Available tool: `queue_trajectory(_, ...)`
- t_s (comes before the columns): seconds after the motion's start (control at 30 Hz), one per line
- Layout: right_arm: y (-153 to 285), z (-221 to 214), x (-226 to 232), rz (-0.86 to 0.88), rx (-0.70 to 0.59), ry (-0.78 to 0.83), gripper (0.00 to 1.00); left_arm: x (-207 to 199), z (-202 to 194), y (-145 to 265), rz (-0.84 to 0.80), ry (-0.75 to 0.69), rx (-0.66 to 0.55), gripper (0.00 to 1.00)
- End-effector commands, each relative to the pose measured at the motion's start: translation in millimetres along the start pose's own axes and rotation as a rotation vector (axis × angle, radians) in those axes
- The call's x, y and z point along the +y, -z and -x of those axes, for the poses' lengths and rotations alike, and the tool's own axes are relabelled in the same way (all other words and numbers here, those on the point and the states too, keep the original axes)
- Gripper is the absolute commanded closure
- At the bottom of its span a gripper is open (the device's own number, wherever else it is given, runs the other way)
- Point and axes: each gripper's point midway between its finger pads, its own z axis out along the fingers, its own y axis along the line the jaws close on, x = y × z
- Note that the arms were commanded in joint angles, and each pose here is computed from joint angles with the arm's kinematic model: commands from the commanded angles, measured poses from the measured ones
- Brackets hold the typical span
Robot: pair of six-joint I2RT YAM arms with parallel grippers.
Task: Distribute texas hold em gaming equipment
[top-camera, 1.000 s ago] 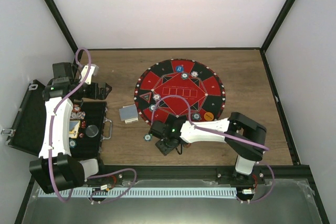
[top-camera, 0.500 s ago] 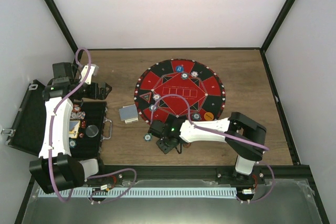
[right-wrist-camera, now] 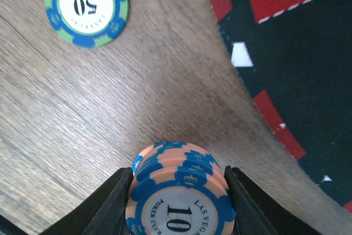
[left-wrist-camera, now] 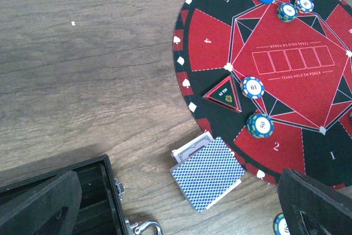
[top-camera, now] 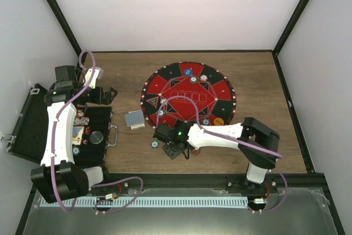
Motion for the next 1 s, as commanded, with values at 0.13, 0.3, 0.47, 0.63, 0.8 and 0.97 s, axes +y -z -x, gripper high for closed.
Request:
queue_trajectory(0.13,43,37,-48,-0.065,-0.112,-0.083,0.71,-3,5,10,0.005,-0.007,-0.027,0.0)
queue_trajectory(0.3,51,48,-124,-0.134,-0.155,-0.243,0.75,-3,5,10,0.007,-0.011,-0.03,0.0)
queue_trajectory(0.47,52,54,-198,-0.219,-0.188,-0.399,0.75,-4,5,9,-0.002,-0.005,-0.028,0.0)
queue_trajectory(0.63,37,51,-243,-0.259,-0.172,-0.515,0.76,-4,6,9,-0.002,-0.008,-0.029,0.0)
queue_trajectory(0.8,18,42,-264,-0.271,-0.139,-0.575,0.76,-4,6,10,-0.002,-0.013,-0.029,0.0)
queue_trajectory(0.97,6,34,-274,-0.285,-0.112,-0.594,0.76,-3,5,8,-0.002,-0.013,-0.023,0.0)
